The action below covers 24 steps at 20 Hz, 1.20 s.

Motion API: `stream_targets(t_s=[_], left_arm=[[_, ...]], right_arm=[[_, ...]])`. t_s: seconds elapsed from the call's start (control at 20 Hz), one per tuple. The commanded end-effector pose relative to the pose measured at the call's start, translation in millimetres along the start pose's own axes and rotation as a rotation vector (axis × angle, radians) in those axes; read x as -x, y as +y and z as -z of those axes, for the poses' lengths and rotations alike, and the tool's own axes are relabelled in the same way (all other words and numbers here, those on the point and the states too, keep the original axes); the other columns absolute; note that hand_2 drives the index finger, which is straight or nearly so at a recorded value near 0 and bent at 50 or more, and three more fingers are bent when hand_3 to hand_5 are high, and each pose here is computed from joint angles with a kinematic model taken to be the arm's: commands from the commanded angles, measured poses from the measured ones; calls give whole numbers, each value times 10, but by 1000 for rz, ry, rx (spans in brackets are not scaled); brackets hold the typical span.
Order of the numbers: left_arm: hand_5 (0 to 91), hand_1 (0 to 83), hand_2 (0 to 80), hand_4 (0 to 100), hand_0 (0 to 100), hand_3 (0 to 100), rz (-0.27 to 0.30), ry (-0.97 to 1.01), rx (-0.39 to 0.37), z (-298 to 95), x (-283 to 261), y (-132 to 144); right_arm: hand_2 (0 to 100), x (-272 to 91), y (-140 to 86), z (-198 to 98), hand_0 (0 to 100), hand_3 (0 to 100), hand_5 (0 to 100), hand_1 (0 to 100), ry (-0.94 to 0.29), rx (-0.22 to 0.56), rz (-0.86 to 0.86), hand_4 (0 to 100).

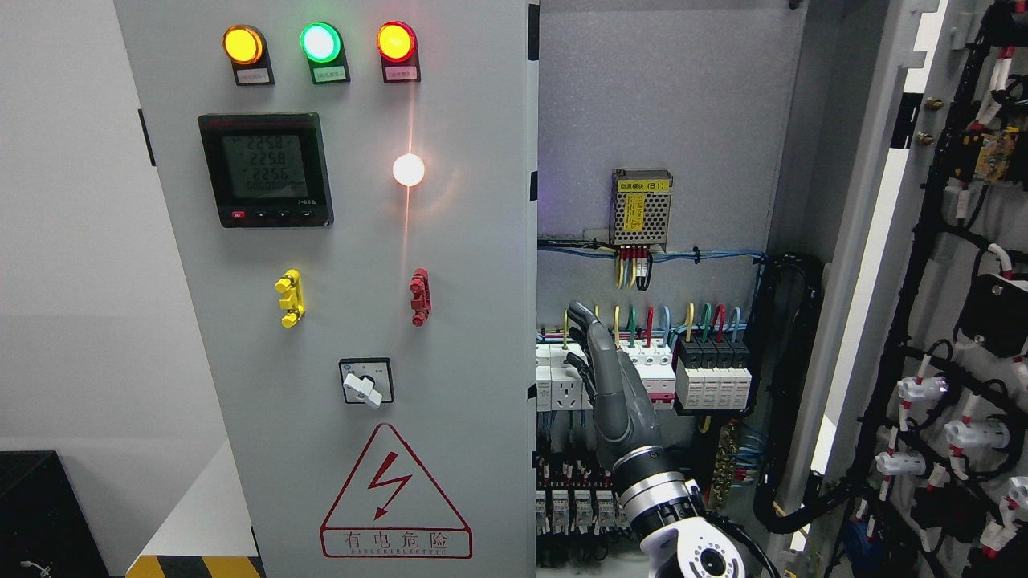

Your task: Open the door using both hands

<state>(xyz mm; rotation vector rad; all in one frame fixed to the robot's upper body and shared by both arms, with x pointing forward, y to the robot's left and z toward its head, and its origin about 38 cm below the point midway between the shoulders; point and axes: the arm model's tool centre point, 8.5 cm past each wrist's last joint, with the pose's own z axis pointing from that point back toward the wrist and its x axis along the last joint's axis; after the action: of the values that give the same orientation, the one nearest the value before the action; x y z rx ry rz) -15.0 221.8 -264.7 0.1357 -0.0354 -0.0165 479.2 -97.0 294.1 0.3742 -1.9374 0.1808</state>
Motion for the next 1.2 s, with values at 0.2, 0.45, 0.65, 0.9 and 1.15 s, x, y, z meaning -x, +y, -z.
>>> stream_targets(t_s=[0.2, 0.45, 0.65, 0.9, 1.15], left_arm=[[0, 0, 0, 0, 0, 0, 0, 1, 2, -1, 0, -11], [0, 0, 0, 0, 0, 0, 0, 1, 2, -1, 0, -11], [0, 0, 0, 0, 0, 0, 0, 1, 2, -1, 0, -11], [0, 0, 0, 0, 0, 0, 1, 0, 2, -1, 0, -12], [0, 0, 0, 0, 0, 0, 0, 2, 2, -2, 10, -11]], right_arm=[[0, -22, -77, 83, 191, 0, 0, 0, 3, -9, 90, 0], [0, -14, -16, 59, 191, 0, 0, 0, 9, -96, 94, 0], [0, 11, -25, 55, 191, 0, 0, 0, 16, -113, 91, 0], [0, 1, -74, 70, 191, 0, 0, 0, 17, -113, 87, 0], [0, 35, -183, 100, 191, 0, 0, 0, 35, -118, 95, 0]])
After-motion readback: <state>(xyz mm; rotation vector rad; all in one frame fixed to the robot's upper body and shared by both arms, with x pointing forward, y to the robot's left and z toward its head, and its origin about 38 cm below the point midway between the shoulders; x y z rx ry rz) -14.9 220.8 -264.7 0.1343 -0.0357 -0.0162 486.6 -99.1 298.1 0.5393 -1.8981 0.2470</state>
